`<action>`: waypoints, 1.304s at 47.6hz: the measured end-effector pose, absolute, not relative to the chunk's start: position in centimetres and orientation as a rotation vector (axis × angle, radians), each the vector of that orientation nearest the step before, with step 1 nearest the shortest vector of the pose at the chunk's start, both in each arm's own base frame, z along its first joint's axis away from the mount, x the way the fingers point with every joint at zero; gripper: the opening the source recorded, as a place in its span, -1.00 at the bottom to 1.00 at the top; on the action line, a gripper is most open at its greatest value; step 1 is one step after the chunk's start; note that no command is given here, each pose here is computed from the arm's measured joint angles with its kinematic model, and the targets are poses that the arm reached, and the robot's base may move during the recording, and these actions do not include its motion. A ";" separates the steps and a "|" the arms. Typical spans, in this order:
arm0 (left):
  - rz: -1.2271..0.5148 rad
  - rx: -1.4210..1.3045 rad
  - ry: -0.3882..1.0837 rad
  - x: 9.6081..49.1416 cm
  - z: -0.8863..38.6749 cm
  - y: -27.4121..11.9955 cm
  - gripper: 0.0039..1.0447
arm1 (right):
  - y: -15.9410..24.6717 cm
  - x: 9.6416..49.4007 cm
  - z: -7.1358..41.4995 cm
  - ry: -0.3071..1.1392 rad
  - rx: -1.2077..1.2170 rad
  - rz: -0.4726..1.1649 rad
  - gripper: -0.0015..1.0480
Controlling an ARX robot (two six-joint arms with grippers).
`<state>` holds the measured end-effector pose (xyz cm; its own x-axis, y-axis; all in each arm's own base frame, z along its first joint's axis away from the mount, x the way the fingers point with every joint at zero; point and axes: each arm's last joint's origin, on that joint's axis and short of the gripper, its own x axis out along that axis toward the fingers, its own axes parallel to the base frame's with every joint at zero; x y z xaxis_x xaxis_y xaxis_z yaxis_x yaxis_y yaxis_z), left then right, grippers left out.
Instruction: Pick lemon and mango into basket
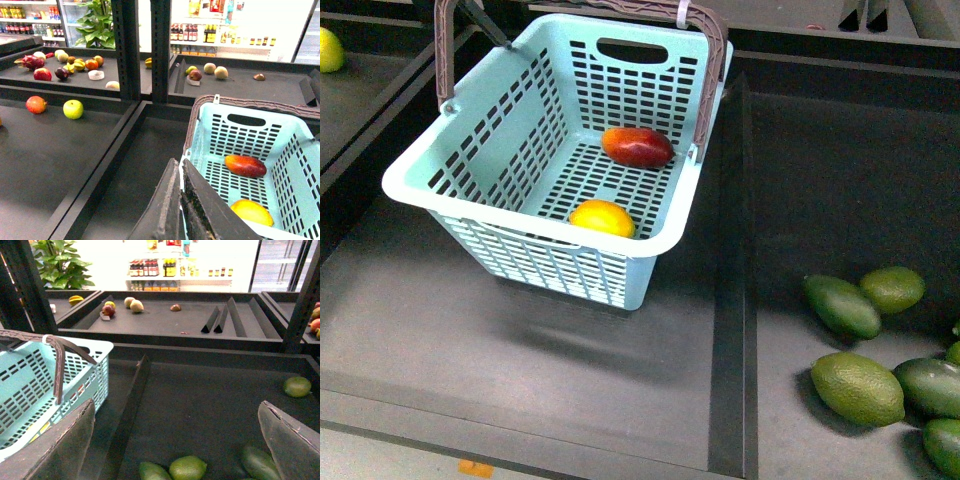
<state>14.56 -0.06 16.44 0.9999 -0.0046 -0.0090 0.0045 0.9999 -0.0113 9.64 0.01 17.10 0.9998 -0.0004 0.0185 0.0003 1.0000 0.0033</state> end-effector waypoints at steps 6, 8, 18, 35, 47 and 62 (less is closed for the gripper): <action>-0.004 -0.011 0.000 13.7 16.7 -0.1 -0.94 | 0.0 9.6 17.1 -0.019 0.003 0.000 0.83; -0.004 -0.011 -0.003 13.4 16.8 -0.1 -0.94 | 0.0 9.6 17.1 -0.019 0.003 0.000 0.83; -0.004 -0.011 -0.013 12.3 17.1 -0.1 -0.94 | 0.0 9.6 17.1 -0.019 0.003 0.000 0.83; -0.004 -0.011 -0.016 11.1 17.2 0.0 -0.94 | 0.0 9.6 17.1 -0.019 0.003 0.000 0.83; -0.004 -0.011 -0.005 9.8 16.8 0.0 -0.94 | 0.0 9.6 17.1 -0.019 0.003 0.000 0.83; -0.004 -0.011 -0.011 9.7 16.8 0.0 -0.94 | 0.0 9.6 17.1 -0.019 0.003 0.000 0.83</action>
<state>9.71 -0.04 16.85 0.9999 -0.0038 0.0109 0.0039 0.9999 -0.0109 9.64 0.01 17.10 0.9998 -0.0004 0.0185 0.0003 1.0000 0.0033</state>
